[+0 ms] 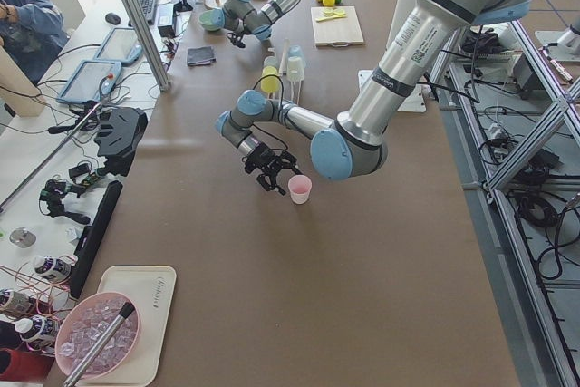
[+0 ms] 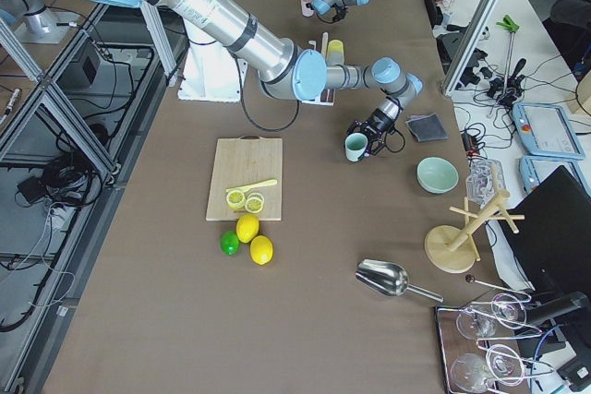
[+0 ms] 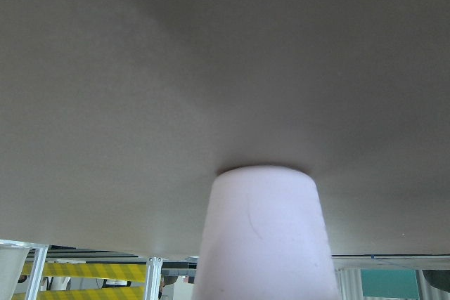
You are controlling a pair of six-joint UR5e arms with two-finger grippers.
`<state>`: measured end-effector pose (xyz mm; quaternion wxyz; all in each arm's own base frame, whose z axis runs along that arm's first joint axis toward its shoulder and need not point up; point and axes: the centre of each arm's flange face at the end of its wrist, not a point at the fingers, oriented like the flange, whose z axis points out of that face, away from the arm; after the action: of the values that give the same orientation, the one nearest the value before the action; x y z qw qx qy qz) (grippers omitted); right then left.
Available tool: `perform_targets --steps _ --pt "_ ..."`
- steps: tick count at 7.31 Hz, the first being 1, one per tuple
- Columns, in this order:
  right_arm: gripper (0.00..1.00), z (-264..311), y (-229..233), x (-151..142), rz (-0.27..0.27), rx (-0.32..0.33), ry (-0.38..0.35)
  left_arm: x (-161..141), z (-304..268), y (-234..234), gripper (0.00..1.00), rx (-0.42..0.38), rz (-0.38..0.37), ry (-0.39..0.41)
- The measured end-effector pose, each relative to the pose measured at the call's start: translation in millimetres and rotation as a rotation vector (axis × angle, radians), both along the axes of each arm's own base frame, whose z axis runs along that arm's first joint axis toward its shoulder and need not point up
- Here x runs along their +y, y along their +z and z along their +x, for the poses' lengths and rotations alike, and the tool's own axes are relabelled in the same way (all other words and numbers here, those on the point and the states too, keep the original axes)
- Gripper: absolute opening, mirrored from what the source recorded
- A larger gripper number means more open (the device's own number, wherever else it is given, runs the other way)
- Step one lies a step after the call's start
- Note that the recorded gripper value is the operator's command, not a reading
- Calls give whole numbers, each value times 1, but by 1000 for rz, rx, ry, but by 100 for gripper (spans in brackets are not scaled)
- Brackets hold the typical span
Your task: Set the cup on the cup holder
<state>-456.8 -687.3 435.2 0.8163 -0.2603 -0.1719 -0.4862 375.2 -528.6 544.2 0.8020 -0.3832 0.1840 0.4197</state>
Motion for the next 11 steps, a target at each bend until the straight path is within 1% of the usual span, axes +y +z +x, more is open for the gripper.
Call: perform_targets --steps 1,2,3,4,6,7,8,10,11 --pt "0 17 -15 -11 -3 -21 0 2 -1 4 99 9 -9 4" --pt "0 28 -34 -20 9 -49 15 4 -3 9 99 9 -16 8" --pt "0 35 -56 -27 30 -87 46 6 -4 15 99 4 -23 11" --pt "0 40 -82 -33 61 -129 102 8 -5 18 98 -1 -27 12" --pt "0 56 -130 -43 162 -236 253 9 -5 19 96 -6 -30 14" --pt "0 64 -148 -44 217 -288 314 10 -6 21 96 -10 -33 13" --pt "0 71 -162 -39 266 -326 375 12 -6 23 95 -14 -37 12" --pt "0 87 -182 -19 353 -402 485 15 -3 25 84 -19 -43 16" --pt "0 95 -192 -11 400 -454 546 16 -3 25 84 -21 -45 17"
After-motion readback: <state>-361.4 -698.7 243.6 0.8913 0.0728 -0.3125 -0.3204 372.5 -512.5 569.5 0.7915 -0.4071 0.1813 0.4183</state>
